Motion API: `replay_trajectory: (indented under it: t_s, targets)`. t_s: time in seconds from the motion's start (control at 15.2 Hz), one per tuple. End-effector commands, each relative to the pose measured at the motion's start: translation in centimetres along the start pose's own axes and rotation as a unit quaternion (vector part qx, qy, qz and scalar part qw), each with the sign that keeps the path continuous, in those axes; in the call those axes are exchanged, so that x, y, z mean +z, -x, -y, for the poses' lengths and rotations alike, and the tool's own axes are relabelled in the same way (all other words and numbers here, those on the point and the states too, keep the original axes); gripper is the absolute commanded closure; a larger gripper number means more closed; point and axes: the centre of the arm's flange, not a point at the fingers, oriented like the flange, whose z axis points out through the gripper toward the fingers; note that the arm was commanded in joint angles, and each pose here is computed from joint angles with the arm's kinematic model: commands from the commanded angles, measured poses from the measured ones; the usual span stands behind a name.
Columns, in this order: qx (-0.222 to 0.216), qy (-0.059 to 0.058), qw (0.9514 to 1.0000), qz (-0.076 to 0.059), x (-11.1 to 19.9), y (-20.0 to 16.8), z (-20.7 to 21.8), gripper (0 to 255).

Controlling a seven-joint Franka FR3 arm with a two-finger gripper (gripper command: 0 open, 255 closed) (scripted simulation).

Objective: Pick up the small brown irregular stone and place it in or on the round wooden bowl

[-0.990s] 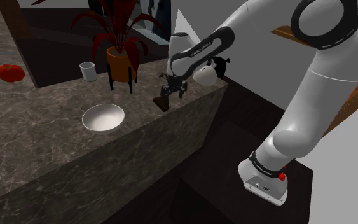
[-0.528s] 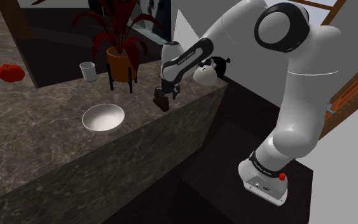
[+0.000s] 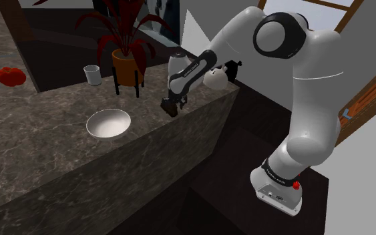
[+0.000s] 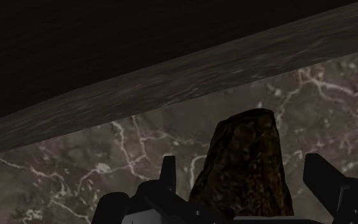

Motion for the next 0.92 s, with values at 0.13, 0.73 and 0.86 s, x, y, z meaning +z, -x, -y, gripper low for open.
replay_trajectory:
  t_s: [0.13,0.73,0.86]
  targets:
    - [0.0,0.0,1.0,0.0,0.45,0.02,0.02,0]
    - [0.0,0.0,1.0,0.0,0.44,0.02,0.03,255]
    - [0.0,0.0,1.0,0.0,0.43,0.04,0.02,255]
